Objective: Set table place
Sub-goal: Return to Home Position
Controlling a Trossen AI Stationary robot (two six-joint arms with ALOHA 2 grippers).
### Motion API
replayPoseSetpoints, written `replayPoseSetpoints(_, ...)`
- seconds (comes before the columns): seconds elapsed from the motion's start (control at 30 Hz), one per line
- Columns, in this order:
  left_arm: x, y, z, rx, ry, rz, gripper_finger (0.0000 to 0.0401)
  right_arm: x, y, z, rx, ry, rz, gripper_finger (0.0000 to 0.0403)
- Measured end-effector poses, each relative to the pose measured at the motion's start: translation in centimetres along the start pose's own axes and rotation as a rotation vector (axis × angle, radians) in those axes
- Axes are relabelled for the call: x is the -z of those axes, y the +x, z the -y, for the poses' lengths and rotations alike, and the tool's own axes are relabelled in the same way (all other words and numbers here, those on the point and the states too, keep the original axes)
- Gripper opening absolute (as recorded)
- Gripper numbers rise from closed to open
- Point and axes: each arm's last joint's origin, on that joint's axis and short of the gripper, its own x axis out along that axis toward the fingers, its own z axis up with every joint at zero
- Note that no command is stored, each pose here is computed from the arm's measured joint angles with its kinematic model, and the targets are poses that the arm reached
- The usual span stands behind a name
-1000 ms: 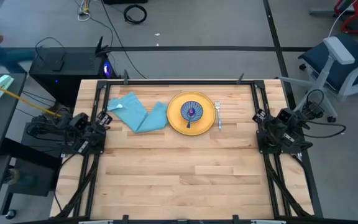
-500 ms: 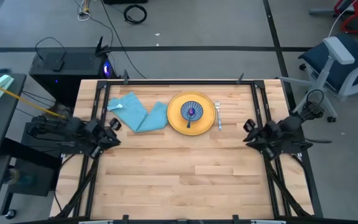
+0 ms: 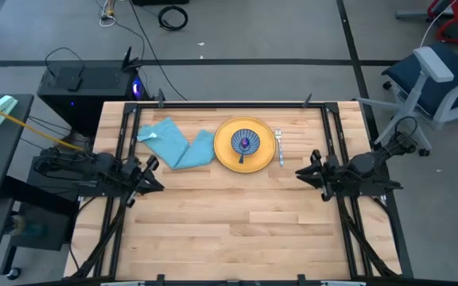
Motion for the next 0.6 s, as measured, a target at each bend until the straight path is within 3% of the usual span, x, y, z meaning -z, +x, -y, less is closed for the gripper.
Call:
replayPoseSetpoints(0.23, 0.50, -0.01, -0.11, -0.011, -0.011, -0.052, 0.0037, -0.09, 0.21, 0.05, -0.094, 0.028, -0.021, 0.0085)
replayPoseSetpoints(0.6, 0.60, -0.01, -0.13, -0.014, -0.019, -0.062, 0.0033, 0.01, 0.30, 0.22, -0.123, -0.072, -0.036, 0.0085)
